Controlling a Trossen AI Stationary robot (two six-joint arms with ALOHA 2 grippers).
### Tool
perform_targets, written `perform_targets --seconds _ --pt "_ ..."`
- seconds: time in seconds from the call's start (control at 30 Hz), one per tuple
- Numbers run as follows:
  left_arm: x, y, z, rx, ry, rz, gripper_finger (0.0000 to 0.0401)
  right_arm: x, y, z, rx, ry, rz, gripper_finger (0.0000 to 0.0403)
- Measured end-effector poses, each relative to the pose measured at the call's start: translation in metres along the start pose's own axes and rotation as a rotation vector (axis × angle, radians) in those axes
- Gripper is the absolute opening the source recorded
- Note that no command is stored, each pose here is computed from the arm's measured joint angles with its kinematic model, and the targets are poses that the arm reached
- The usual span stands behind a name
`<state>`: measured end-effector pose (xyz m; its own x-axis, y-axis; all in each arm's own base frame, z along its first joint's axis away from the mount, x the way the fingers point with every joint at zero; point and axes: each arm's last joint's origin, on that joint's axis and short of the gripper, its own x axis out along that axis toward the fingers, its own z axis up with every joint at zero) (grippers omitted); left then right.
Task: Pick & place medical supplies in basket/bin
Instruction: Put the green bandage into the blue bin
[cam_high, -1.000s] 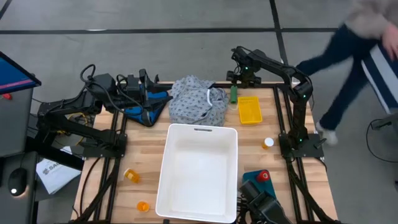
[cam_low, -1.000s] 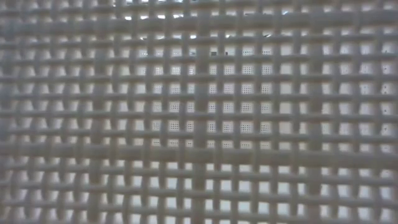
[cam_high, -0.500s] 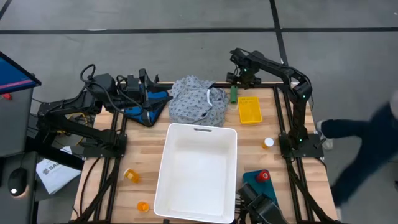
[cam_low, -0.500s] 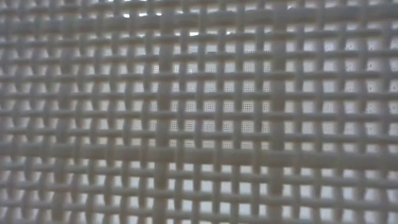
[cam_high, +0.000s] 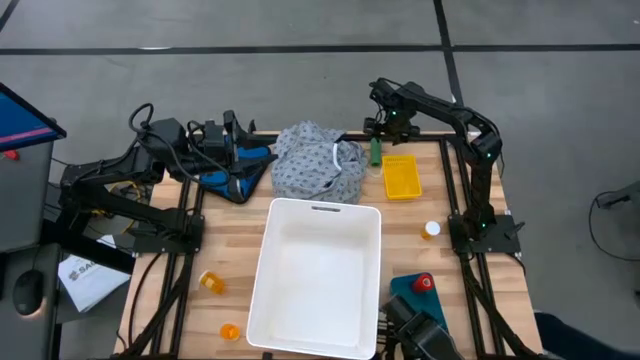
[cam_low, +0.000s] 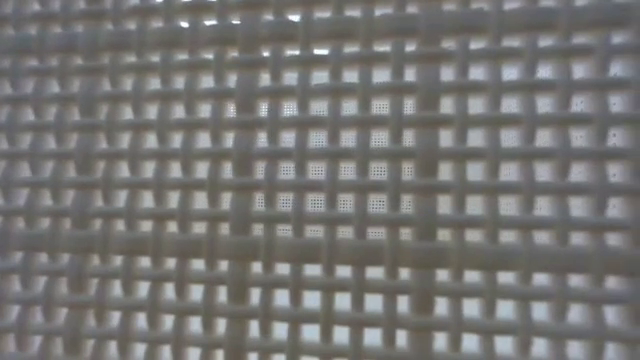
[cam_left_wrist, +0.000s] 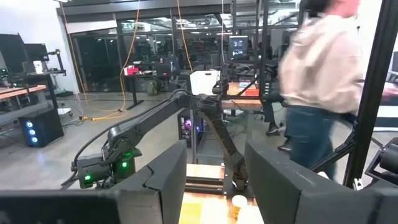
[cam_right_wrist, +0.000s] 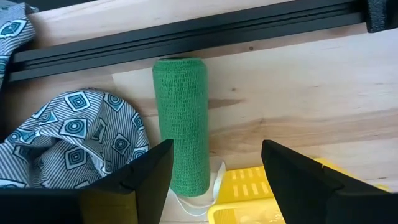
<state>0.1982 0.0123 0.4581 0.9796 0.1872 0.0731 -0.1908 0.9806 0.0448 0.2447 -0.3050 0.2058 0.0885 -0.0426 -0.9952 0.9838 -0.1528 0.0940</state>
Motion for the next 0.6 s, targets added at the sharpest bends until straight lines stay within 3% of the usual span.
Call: perform_targets --seconds 0.4,0.6 --pt "0.0 0.0 0.0 0.0 -0.001 0.0 0.0155 0.0 0.003 -0.002 -0.043 -0.016 -0.006 0.024" --pt "0.0 0.0 0.001 -0.002 -0.011 0.001 0.0155 -0.006 -0.004 0.006 -0.025 0.025 0.081 0.024"
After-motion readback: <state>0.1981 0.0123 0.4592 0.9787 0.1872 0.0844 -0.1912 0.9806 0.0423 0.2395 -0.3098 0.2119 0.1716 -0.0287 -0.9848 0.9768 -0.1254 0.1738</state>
